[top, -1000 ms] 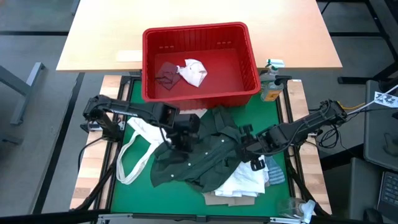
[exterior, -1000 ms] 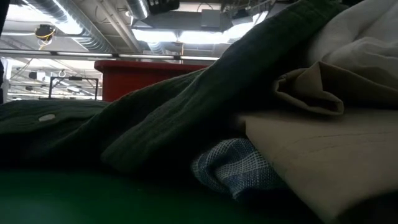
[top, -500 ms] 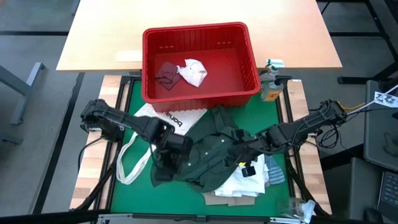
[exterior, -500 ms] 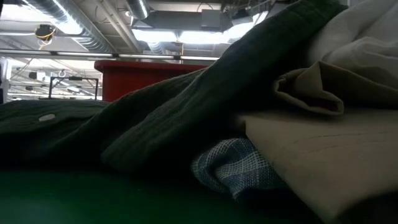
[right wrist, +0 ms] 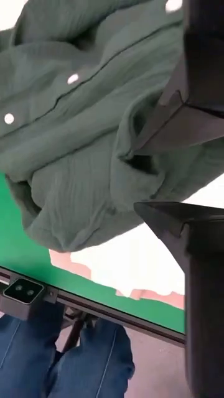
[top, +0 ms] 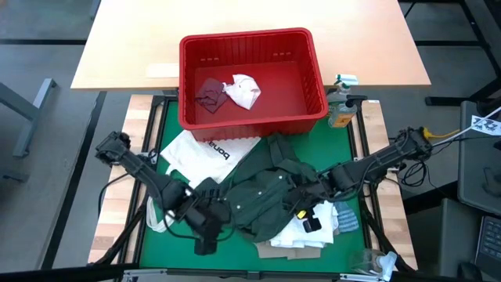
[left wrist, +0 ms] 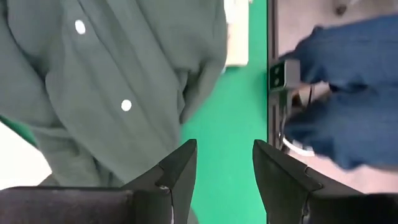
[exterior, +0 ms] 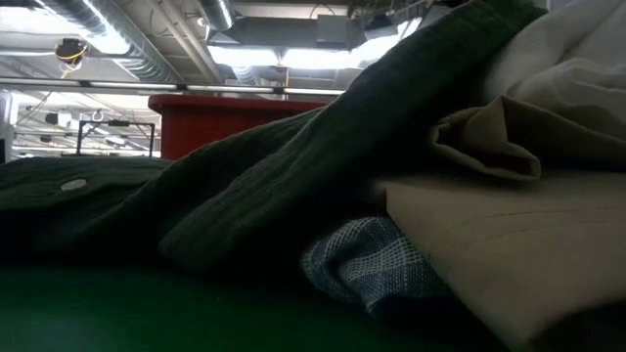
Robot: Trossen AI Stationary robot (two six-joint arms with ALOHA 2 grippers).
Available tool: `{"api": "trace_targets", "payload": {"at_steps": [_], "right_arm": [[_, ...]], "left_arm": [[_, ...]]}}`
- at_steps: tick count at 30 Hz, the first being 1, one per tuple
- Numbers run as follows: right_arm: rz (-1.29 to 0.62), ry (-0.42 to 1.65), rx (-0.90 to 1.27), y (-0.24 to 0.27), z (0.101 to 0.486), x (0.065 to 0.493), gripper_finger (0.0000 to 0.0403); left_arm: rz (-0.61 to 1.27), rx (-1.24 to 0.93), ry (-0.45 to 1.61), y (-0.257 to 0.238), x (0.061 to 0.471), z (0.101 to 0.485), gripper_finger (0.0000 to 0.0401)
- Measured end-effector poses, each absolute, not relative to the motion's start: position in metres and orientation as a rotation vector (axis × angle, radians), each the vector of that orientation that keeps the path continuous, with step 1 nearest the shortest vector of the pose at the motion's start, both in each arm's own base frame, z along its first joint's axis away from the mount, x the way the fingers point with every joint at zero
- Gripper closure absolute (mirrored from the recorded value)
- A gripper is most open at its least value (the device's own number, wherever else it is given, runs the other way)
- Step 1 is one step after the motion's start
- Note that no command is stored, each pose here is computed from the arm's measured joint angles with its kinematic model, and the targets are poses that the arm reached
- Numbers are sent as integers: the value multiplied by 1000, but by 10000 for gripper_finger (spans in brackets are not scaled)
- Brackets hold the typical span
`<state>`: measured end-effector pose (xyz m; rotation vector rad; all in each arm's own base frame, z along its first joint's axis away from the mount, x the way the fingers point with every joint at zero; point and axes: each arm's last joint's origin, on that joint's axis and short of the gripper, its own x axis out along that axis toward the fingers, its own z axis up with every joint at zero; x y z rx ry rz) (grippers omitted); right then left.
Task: Fold Laundry from Bin
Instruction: Fold the green shirt
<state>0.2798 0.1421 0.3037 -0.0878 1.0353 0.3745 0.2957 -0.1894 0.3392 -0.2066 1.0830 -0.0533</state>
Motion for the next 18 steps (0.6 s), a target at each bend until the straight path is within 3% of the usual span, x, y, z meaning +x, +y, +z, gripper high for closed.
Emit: {"api": "trace_targets", "payload": {"at_steps": [12,18], "right_arm": [[443,962,-279,148,302,286,272],[554,923,-487,149,299,288,272]], "left_arm": [[22,-208,925,-215,286,344,250],[29,-211,919,-216,284,344,250]]}}
